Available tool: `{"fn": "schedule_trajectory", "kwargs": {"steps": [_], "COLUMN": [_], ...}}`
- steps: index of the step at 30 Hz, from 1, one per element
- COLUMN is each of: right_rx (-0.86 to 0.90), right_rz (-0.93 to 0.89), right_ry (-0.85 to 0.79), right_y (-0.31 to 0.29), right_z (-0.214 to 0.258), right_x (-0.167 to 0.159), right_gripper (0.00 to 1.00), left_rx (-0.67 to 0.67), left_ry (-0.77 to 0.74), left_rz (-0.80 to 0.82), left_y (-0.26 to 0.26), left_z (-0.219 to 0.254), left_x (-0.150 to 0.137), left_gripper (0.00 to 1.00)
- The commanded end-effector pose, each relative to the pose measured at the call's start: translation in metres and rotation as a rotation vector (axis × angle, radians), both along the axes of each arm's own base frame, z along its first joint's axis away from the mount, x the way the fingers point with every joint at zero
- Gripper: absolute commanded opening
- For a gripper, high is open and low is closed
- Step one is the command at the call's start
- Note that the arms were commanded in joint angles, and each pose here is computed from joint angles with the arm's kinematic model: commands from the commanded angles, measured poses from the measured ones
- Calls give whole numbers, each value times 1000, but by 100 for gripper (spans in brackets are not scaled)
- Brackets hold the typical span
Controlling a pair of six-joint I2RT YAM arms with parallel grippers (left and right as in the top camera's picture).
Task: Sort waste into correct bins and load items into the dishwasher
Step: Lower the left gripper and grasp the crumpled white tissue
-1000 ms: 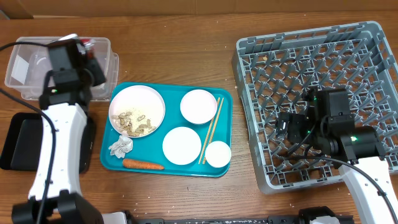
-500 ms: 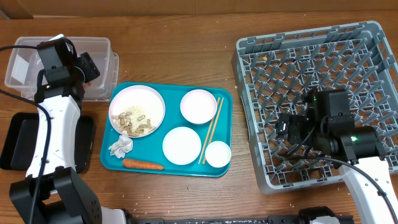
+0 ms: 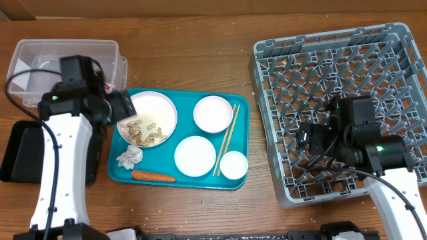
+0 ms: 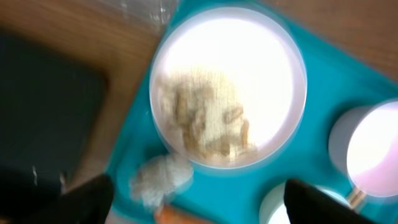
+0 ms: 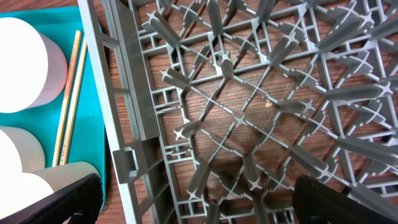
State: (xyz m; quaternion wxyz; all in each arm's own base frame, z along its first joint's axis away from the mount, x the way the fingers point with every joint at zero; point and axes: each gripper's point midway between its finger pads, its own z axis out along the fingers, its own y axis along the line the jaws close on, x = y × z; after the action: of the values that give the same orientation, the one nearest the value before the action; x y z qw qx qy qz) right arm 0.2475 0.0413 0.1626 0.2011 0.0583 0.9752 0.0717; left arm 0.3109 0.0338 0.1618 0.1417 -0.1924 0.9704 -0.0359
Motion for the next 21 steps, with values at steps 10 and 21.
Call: {"fn": "schedule_trajectory", "kwargs": {"steps": [10, 21], "right_rx": [7, 7], "right_rz": [4, 4], "right_ry": [-36, -36], "right_y": [1, 1], "right_z": [13, 13], "right_x": [6, 6], "right_gripper": [100, 100], "left_rx": [-4, 93], "left_ry": [206, 239], "left_rz": [67, 103], "left_y": [-7, 9], "left_z": [-65, -114], "left_x": [-49, -63], "left_gripper": [89, 77]}}
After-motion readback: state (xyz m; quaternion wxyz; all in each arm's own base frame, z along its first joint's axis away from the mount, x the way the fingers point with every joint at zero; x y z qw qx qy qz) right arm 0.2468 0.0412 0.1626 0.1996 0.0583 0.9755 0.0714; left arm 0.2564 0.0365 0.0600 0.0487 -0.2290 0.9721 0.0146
